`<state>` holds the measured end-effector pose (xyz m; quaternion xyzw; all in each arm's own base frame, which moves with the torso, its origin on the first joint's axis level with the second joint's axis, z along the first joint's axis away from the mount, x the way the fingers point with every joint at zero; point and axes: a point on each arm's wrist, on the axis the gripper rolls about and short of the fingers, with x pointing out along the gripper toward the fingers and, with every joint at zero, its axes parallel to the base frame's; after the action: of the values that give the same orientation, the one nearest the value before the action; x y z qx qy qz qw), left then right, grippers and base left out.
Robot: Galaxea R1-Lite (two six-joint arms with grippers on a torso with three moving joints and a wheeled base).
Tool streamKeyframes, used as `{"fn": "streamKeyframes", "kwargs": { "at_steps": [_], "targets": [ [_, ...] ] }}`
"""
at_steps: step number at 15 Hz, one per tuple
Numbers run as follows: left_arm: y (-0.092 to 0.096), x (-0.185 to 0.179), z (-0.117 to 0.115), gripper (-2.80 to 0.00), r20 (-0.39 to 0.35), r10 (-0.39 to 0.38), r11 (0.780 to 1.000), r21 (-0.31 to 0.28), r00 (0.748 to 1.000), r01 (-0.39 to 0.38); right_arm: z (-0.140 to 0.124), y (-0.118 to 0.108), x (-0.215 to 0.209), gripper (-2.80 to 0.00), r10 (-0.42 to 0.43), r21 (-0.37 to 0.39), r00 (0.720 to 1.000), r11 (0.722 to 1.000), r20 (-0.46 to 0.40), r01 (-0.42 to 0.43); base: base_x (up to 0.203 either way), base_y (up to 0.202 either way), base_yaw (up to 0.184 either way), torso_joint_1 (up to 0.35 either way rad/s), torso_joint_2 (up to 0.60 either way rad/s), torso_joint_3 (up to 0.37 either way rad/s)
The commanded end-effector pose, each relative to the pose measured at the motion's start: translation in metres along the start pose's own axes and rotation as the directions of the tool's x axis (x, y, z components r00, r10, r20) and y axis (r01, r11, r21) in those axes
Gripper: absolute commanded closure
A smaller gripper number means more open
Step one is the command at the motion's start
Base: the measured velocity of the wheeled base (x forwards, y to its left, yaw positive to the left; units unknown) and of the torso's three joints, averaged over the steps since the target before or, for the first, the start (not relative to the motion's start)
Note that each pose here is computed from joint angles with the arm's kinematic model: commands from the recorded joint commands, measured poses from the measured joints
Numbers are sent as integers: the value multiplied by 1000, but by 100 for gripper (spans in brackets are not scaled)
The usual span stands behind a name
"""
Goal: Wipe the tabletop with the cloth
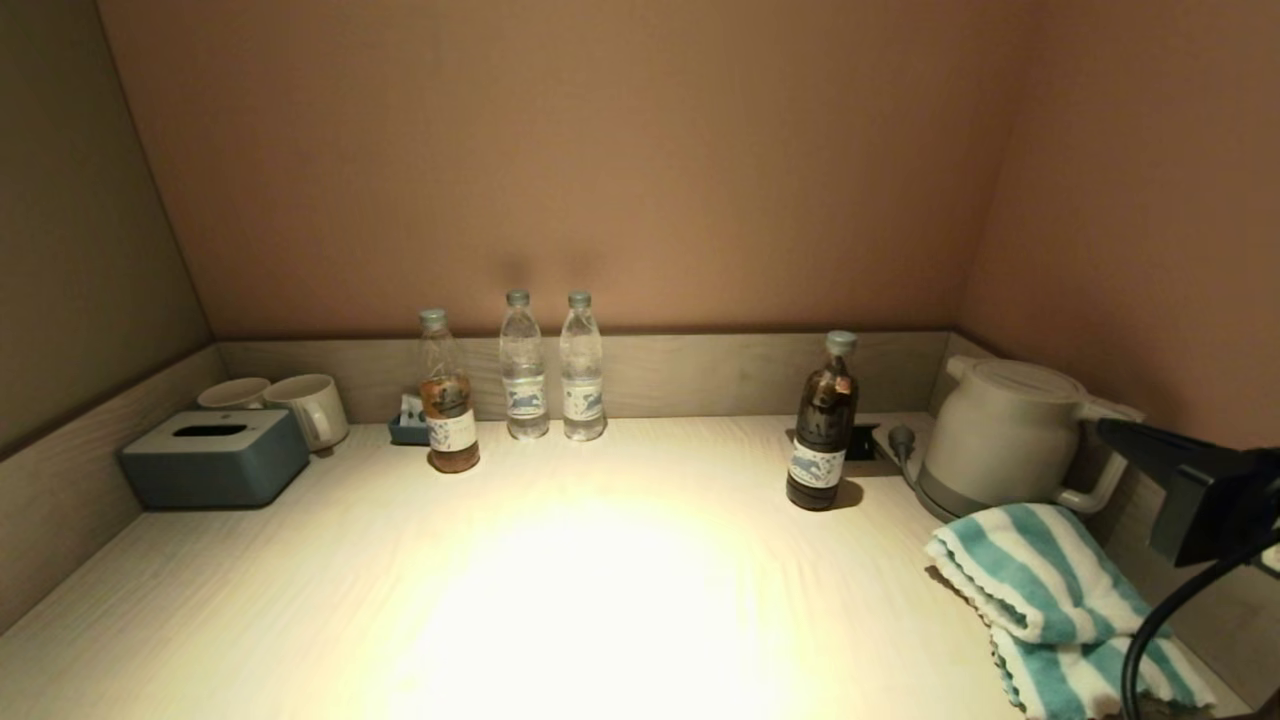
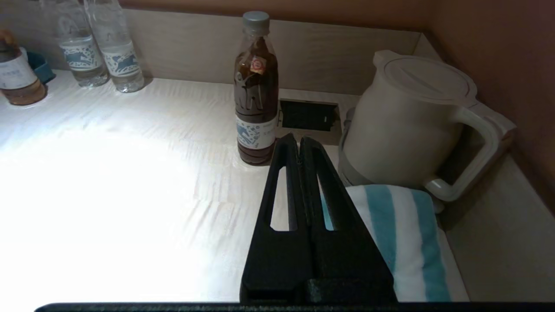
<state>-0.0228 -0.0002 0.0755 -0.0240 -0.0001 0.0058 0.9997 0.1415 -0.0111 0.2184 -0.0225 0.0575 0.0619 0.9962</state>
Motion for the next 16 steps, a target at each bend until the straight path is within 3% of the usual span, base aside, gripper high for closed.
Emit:
{"fn": "streamKeyframes", "kwargs": {
  "at_steps": [1, 9, 16],
  "targets": [
    [0, 0, 0, 0, -2, 1, 1000, -1, 1000, -1, -4, 0, 1, 0, 5, 33, 1000, 999, -13, -5, 0, 0, 0, 0, 0, 0],
    [0, 0, 0, 0, -2, 1, 1000, -1, 1000, -1, -7, 6, -22, 0, 2, 19, 1000, 1000, 28, -3, 0, 0, 0, 0, 0, 0],
    [0, 0, 0, 0, -2, 1, 1000, -1, 1000, -1, -11, 19, -54, 0, 62, 12, 998, 998, 26, -62, 0, 0, 0, 0, 0, 0]
  ]
}}
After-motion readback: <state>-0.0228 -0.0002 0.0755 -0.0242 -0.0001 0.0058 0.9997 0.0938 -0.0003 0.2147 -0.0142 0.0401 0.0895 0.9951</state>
